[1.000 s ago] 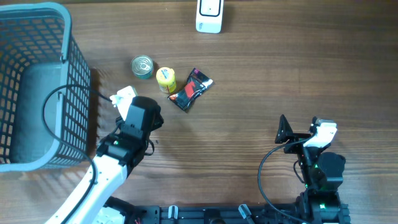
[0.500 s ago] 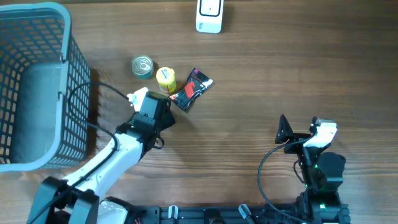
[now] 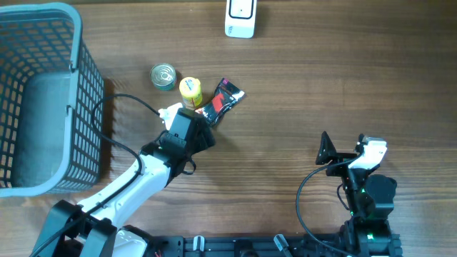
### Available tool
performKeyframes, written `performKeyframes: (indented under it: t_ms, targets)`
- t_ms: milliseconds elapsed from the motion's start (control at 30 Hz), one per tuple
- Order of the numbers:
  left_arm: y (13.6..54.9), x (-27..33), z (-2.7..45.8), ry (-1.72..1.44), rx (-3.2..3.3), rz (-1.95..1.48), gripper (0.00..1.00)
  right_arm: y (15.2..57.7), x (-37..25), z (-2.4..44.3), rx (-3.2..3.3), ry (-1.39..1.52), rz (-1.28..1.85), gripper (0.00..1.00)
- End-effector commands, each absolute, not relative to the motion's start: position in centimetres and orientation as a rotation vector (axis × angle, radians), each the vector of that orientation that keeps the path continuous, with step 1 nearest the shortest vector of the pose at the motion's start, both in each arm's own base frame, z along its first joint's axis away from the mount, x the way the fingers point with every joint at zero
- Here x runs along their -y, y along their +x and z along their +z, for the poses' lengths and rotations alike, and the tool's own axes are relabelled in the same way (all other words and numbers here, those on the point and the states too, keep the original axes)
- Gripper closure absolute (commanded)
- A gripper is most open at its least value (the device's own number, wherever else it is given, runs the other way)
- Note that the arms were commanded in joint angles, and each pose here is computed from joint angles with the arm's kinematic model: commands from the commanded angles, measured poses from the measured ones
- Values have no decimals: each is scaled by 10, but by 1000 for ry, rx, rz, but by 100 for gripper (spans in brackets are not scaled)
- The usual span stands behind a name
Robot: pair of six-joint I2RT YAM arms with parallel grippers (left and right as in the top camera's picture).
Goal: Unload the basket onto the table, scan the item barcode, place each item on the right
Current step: 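Lower the red box onto the table below the cans and release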
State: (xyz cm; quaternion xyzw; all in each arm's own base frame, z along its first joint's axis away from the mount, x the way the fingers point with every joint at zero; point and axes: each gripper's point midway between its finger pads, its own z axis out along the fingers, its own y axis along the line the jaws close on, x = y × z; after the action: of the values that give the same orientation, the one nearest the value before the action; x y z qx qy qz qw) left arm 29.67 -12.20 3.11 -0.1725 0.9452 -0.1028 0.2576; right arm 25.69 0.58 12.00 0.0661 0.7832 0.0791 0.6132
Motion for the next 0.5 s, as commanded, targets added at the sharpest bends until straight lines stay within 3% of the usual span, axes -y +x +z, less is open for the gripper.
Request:
performKeyframes:
  t_ms: [0,233,367,467]
  targets:
    - [292,122,36,-431,-2566,-278,5,257,-4,121,-1799,171,183,0]
    - [282,118,93,-340,-2475,-330,4,259,-4,131,-1759,164,185,0]
    - [285,110,176,-262,-2239,-382,2,259,-21,140,-1736,85,274,0]
    - [281,68,248,-368,-1978,-264,0,255,-44,147,-1726,-18,390,0]
